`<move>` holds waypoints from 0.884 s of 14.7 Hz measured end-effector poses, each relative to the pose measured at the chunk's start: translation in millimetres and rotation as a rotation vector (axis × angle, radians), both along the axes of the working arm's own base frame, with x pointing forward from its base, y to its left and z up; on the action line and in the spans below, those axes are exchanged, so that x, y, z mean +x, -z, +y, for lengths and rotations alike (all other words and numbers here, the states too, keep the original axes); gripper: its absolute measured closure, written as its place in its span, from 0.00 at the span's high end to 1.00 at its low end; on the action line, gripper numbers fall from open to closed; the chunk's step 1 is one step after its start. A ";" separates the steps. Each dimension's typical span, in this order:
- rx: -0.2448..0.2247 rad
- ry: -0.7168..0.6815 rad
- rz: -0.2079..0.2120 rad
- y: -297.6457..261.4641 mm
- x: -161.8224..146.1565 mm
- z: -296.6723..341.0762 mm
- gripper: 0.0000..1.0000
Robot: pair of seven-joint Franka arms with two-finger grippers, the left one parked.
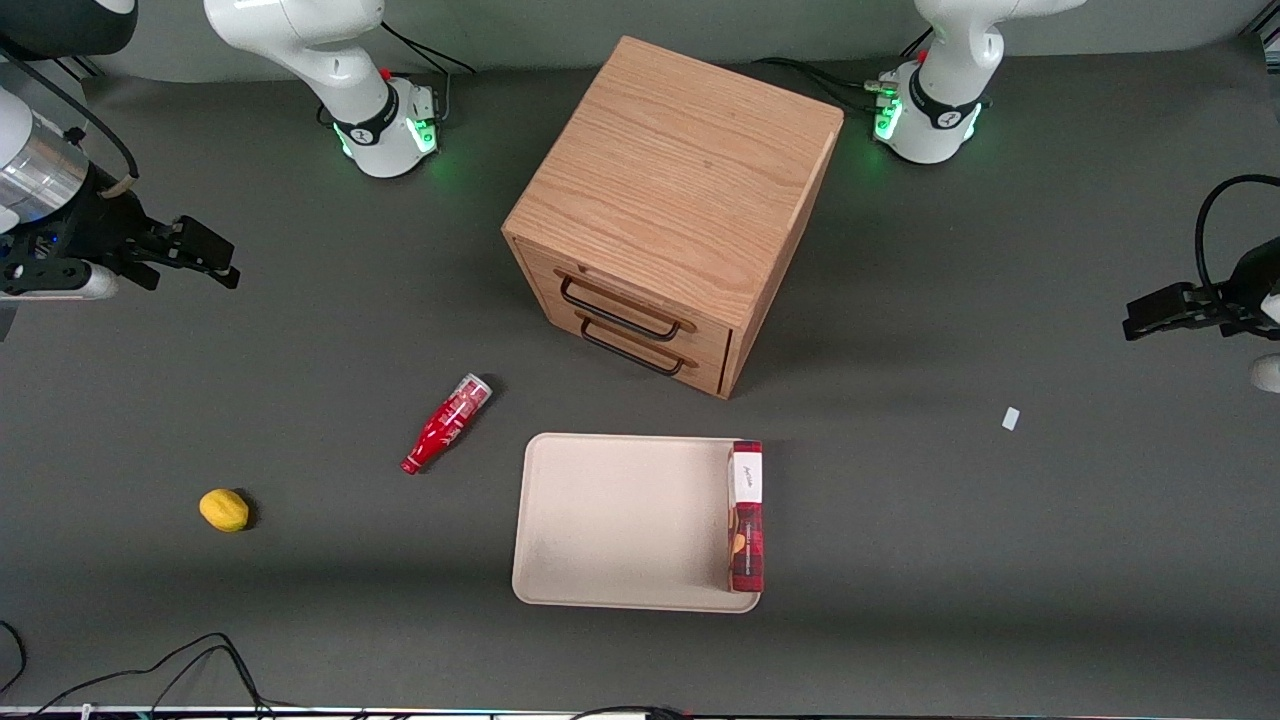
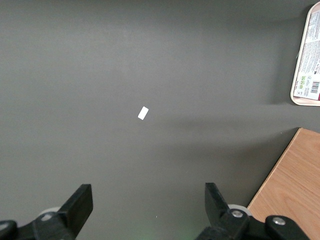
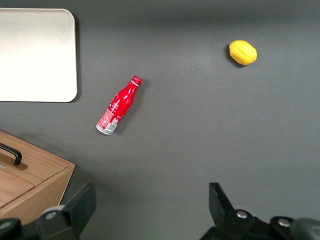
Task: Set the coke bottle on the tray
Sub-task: 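Move the open right gripper toward the red Coca-Cola bottle lying on the table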
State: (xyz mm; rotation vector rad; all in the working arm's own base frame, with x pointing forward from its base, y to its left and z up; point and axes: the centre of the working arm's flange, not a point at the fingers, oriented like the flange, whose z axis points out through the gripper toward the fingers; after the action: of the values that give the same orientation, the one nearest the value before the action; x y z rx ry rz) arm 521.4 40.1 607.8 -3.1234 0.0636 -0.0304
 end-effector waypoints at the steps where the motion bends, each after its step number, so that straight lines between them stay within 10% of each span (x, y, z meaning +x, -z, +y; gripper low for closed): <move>1: 0.000 -0.001 0.001 -0.1 -0.2 0.3 1.00; 13: -0.021 0.173 0.071 63.2 28.4 72.9 1.00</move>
State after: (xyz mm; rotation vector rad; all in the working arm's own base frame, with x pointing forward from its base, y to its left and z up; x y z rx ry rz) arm 549.8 113.1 544.6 -3.1293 0.3369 0.0785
